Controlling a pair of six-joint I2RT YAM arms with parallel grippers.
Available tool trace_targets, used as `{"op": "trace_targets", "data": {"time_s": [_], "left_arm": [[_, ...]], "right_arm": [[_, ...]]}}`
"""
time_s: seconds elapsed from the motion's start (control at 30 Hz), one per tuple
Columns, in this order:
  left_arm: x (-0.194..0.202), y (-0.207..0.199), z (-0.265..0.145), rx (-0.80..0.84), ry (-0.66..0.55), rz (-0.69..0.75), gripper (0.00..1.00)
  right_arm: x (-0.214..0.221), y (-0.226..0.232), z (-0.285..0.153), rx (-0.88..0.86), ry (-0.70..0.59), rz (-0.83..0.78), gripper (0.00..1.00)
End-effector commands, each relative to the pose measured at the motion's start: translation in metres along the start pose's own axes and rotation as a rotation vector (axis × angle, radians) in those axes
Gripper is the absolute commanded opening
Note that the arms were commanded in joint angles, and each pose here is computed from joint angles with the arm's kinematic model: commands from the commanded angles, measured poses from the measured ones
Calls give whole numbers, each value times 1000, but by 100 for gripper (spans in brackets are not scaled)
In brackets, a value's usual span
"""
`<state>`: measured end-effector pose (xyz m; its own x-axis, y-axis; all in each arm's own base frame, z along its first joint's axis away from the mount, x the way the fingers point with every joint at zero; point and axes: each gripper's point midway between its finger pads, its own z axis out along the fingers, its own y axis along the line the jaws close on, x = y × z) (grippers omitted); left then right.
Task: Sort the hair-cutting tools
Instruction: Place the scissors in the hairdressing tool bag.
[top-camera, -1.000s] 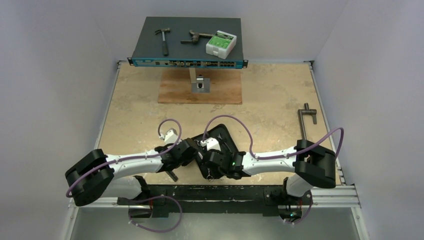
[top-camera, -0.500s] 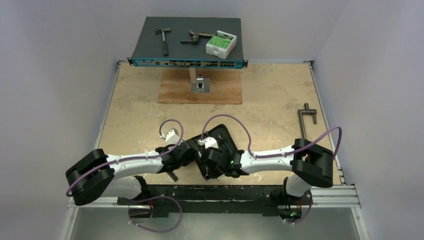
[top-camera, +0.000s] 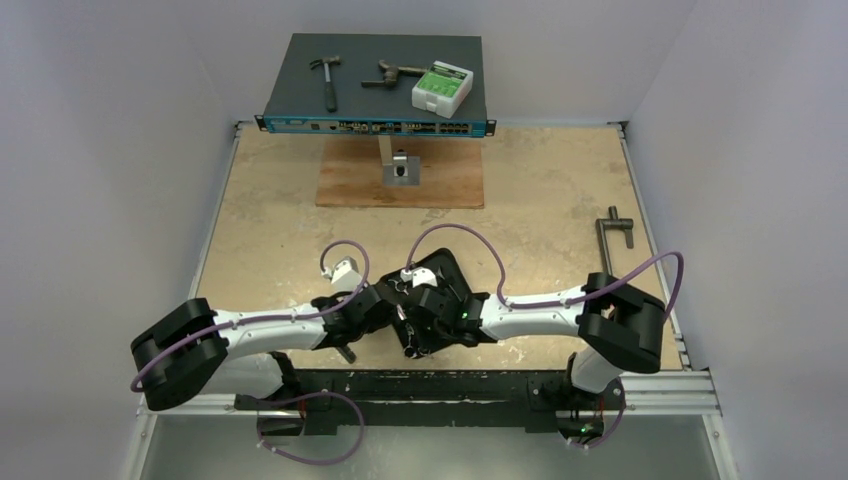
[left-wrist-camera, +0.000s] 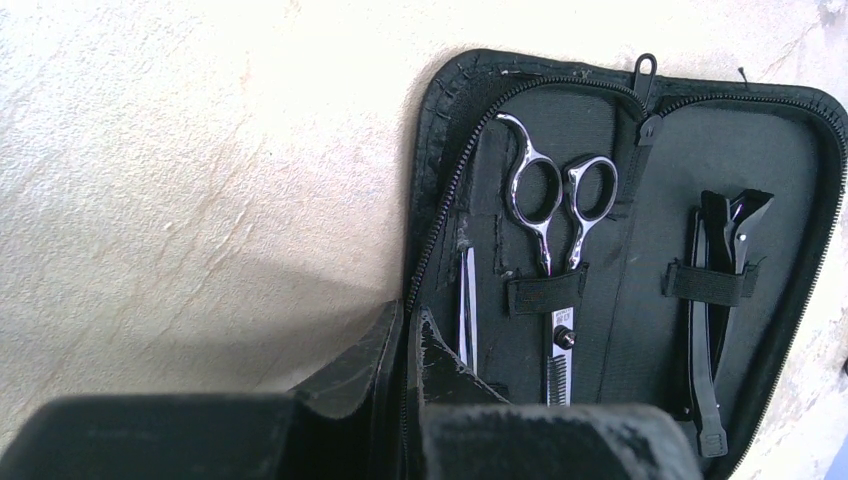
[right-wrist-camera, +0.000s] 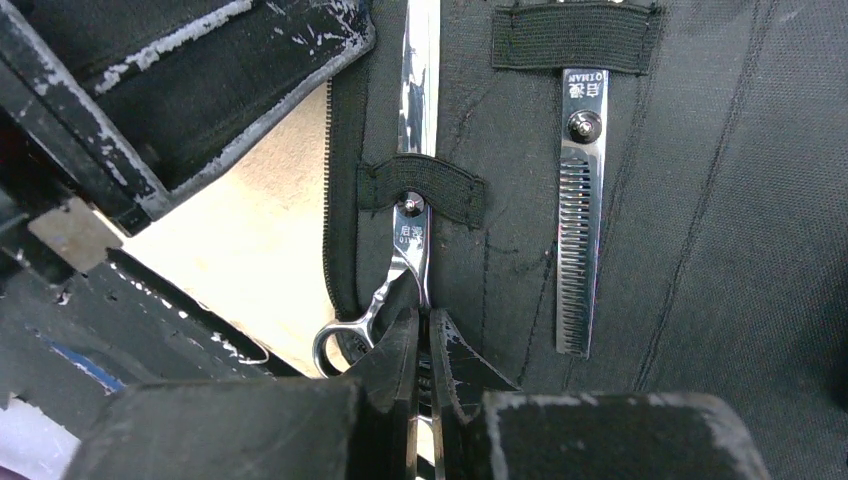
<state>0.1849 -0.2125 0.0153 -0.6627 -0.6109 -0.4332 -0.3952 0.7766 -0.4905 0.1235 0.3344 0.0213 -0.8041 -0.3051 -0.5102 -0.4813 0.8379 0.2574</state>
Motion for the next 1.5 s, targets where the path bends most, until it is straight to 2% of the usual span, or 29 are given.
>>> {"op": "trace_targets", "data": {"time_s": [0.0, 0.37, 1.47], "left_arm": [[28, 10, -5, 0, 112, 53, 0], [34, 10, -7, 19, 127, 89, 0], [55, 8, -14, 65, 212, 215, 0]], "right_arm": [[-22, 2, 13, -14, -81, 83, 0], [-37, -13, 20, 42, -138, 118, 0], [-80, -43, 23, 184, -281, 39, 0]]}}
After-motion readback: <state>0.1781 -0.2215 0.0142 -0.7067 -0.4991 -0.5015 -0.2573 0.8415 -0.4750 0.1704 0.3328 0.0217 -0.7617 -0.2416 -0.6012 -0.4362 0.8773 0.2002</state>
